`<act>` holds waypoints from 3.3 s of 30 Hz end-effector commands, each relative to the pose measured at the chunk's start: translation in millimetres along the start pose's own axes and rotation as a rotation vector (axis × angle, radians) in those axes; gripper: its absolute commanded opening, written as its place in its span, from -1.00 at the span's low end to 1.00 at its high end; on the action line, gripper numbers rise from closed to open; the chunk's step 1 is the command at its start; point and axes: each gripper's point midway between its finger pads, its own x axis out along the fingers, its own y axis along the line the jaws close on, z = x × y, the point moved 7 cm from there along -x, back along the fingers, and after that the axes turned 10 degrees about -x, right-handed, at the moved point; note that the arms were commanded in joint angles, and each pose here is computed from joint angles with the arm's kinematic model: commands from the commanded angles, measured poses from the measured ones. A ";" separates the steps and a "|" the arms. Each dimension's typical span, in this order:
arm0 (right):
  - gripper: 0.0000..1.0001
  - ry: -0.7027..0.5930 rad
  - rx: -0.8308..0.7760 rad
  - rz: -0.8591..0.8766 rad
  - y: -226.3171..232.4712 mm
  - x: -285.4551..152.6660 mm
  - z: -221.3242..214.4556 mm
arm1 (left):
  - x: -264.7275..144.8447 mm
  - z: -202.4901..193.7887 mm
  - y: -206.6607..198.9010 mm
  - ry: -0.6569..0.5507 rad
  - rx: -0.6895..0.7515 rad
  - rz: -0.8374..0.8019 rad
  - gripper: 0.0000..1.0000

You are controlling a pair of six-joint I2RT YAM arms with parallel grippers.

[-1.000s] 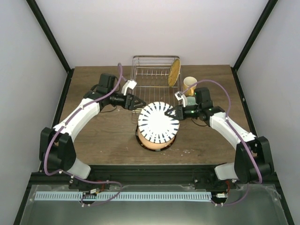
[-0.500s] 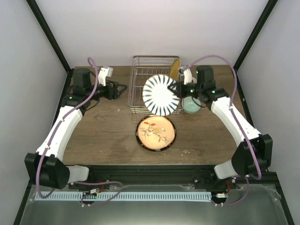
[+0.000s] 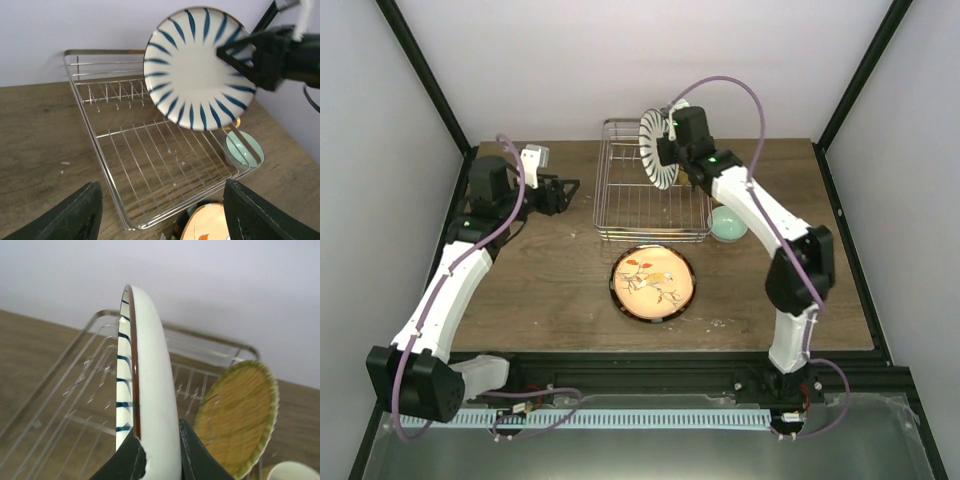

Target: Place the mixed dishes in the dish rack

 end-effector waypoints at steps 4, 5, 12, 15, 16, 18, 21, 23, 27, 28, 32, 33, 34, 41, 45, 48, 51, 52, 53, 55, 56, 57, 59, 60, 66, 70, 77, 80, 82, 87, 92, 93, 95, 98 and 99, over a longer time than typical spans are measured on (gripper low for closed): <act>-0.99 -0.203 0.045 -0.431 -31.7 -4.2 71.3 | -12.6 -17.2 1.2 -0.025 -0.008 0.014 0.35; -0.99 -0.210 0.056 -0.451 -33.6 -4.4 73.9 | -13.3 -19.4 1.1 -0.023 -0.012 0.010 0.35; -0.99 -0.179 0.053 -0.582 -42.0 3.9 72.0 | -15.0 -24.6 0.7 -0.024 -0.007 0.001 0.34; -0.99 -0.163 0.052 -0.579 -39.7 11.9 65.6 | -14.2 -27.2 -0.7 -0.015 0.000 -0.003 0.34; -0.99 -0.156 0.051 -0.574 -38.7 14.6 63.2 | -14.0 -28.1 -1.2 -0.012 0.002 -0.004 0.34; -0.99 -0.141 0.049 -0.572 -36.9 20.9 57.5 | -13.7 -30.0 -2.6 -0.007 0.005 -0.009 0.34; -0.99 -0.125 0.049 -0.568 -34.9 27.5 51.3 | -14.3 -31.7 -3.3 -0.003 0.004 -0.011 0.34; -0.99 -0.121 0.058 -0.557 -32.9 31.8 48.3 | -14.5 -33.0 -3.4 0.002 0.004 -0.010 0.34; -0.99 -0.122 0.072 -0.540 -30.4 38.0 45.8 | -14.7 -35.7 -3.0 0.011 0.005 -0.007 0.34; -0.99 -0.123 0.076 -0.537 -30.0 38.9 45.7 | -14.3 -36.2 -3.0 0.014 0.005 -0.007 0.34; -0.99 -0.129 0.084 -0.533 -28.5 38.0 47.1 | -12.8 -36.9 -3.8 0.020 0.009 -0.011 0.34; -0.99 -0.130 0.083 -0.538 -28.5 37.3 47.6 | -12.2 -37.1 -4.0 0.021 0.011 -0.011 0.34; -0.99 -0.133 0.079 -0.544 -28.5 36.0 48.7 | -11.6 -37.1 -4.3 0.022 0.012 -0.013 0.34; -0.99 -0.165 0.054 -0.564 -28.8 27.8 59.2 | -7.4 -38.9 -2.4 0.032 0.011 -0.011 0.34; -0.99 -0.168 0.054 -0.551 -26.3 30.0 59.1 | -6.1 -39.5 -2.0 0.036 0.013 -0.011 0.34; -0.99 -0.178 0.049 -0.539 -22.6 30.5 62.1 | -5.4 -39.5 -1.4 0.037 0.013 -0.008 0.34; -0.99 -0.196 0.047 -0.536 -21.7 29.2 67.0 | -4.4 -40.0 -1.3 0.040 0.016 -0.009 0.34; -0.99 -0.202 0.046 -0.534 -20.5 29.0 68.1 | -3.9 -40.2 -0.9 0.040 0.015 -0.008 0.34; -0.99 -0.205 0.044 -0.535 -20.5 29.0 68.9 | -3.4 -40.7 -0.8 0.042 0.017 -0.008 0.34; -0.99 -0.217 0.040 -0.538 -20.2 27.0 71.9 | -2.8 -40.1 -1.3 0.040 0.020 -0.010 0.34; -0.99 -0.221 0.036 -0.539 -19.9 26.8 72.9 | -2.5 -40.5 -1.0 0.042 0.019 -0.009 0.34; -0.99 -0.226 0.033 -0.540 -20.4 26.1 74.3 | -2.1 -40.3 -0.8 0.042 0.020 -0.008 0.34; -0.99 -0.224 0.029 -0.541 -20.1 27.4 74.0 | -1.3 -40.4 -1.0 0.042 0.022 -0.010 0.34; -0.99 -0.219 0.026 -0.539 -19.5 29.3 72.5 | -0.8 -40.7 -0.3 0.044 0.020 -0.008 0.34; -0.99 -0.180 0.027 -0.525 -14.9 41.9 60.2 | -0.9 -39.7 -0.7 0.044 0.028 -0.005 0.34; -0.99 -0.152 0.028 -0.509 -10.5 53.3 49.4 | -0.8 -41.2 0.0 0.051 0.025 -0.002 0.34; -0.99 -0.089 0.040 -0.478 -2.6 74.9 26.3 | -1.0 -44.3 1.3 0.062 0.022 0.005 0.33; -0.99 -0.070 0.047 -0.470 -0.1 80.5 18.9 | -0.4 -45.1 1.3 0.067 0.023 0.006 0.34; -0.99 -0.057 0.063 -0.461 0.0 83.6 13.6 | -0.1 -45.2 1.4 0.069 0.024 0.006 0.34; -0.99 -0.011 0.126 -0.441 -7.3 88.5 -0.5 | 2.0 -46.7 1.7 0.078 0.021 0.001 0.34; -0.93 0.073 0.208 -0.426 -19.5 92.6 -23.7 | 5.6 -48.6 2.0 0.091 0.017 -0.008 0.34; -0.88 0.087 0.214 -0.420 -20.1 93.1 -28.0 | 6.5 -48.9 1.8 0.093 0.017 -0.010 0.34; -0.71 0.119 0.217 -0.414 -20.1 94.6 -36.6 | 8.0 -49.5 1.7 0.098 0.015 -0.013 0.34; -0.47 0.140 0.213 -0.424 -20.5 93.5 -42.2 | 9.7 -49.4 1.7 0.102 0.013 -0.015 0.34; -0.39 0.139 0.211 -0.429 -21.2 92.1 -41.7 | 10.0 -49.5 1.7 0.103 0.012 -0.016 0.34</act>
